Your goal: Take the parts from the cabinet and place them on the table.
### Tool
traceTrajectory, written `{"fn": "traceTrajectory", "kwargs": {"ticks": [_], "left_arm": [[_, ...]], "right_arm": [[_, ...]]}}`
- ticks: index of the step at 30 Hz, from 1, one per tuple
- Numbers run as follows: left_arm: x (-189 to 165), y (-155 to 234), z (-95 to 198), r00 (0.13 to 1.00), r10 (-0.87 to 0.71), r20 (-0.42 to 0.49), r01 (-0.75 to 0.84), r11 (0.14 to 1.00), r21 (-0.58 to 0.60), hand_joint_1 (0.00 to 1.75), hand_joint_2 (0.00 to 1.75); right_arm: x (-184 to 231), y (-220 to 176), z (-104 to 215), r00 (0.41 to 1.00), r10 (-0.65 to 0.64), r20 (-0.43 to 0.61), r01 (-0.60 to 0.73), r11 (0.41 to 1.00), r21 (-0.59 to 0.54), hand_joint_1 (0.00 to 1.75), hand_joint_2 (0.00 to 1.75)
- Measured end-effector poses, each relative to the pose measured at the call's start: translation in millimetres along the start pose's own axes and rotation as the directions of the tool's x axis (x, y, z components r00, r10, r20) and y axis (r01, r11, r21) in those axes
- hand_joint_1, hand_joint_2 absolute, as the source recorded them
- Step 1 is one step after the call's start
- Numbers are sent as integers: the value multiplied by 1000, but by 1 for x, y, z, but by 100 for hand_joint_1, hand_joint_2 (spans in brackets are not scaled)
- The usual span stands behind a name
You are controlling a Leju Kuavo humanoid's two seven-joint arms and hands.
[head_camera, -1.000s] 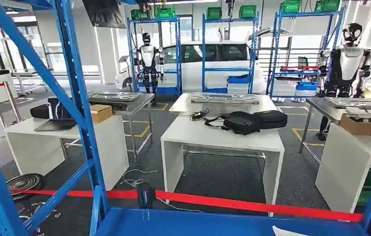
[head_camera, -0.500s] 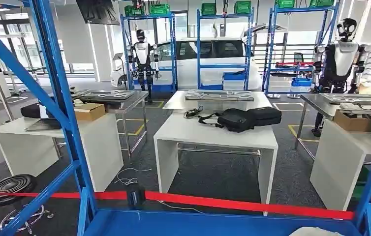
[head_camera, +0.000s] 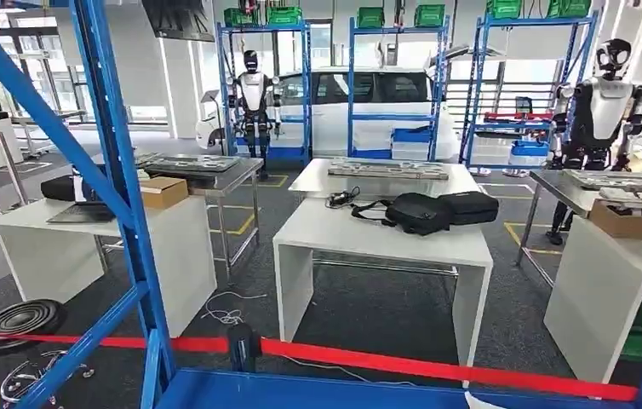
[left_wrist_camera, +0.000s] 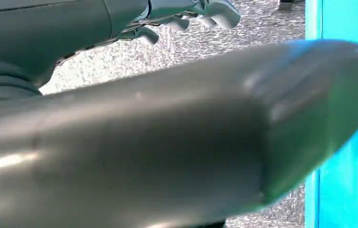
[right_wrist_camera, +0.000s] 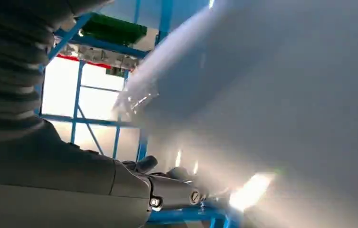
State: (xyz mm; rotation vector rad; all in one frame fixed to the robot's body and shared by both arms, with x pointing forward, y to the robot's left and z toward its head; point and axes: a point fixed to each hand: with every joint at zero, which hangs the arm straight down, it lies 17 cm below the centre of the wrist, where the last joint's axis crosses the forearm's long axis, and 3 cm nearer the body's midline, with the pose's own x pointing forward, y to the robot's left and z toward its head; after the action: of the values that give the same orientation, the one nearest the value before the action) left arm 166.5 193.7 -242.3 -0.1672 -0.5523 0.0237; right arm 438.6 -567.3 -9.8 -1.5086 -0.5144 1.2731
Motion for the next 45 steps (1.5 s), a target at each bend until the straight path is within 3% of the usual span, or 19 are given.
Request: {"fn": "traceTrajectory", "kwargs": {"ticks": [6, 7, 8, 9, 45], "left_arm": [[1, 0, 0, 1000, 1, 5, -1, 1000, 1, 0, 0], [1, 0, 0, 1000, 2, 5, -2, 1000, 1, 0, 0], [1, 0, 0, 1000, 2, 5, -2, 1000, 1, 0, 0], [1, 0, 0, 1000, 2, 6, -2, 1000, 1, 0, 0], [3, -2, 0, 1000, 0, 20, 0, 1000, -2, 0, 0]], "right_arm": [[1, -4, -2, 1000, -7, 4, 7, 1000, -6, 0, 175], [1, -4, -3, 1000, -8, 3, 8, 1000, -7, 66, 175], [1, -5, -3, 1000, -9, 4, 9, 1000, -8, 70, 175], [2, -5, -3, 1000, -11, 7, 11, 1000, -9, 175, 175], [-1, -4, -4, 999, -50, 11, 50, 999, -3, 175, 175]]}}
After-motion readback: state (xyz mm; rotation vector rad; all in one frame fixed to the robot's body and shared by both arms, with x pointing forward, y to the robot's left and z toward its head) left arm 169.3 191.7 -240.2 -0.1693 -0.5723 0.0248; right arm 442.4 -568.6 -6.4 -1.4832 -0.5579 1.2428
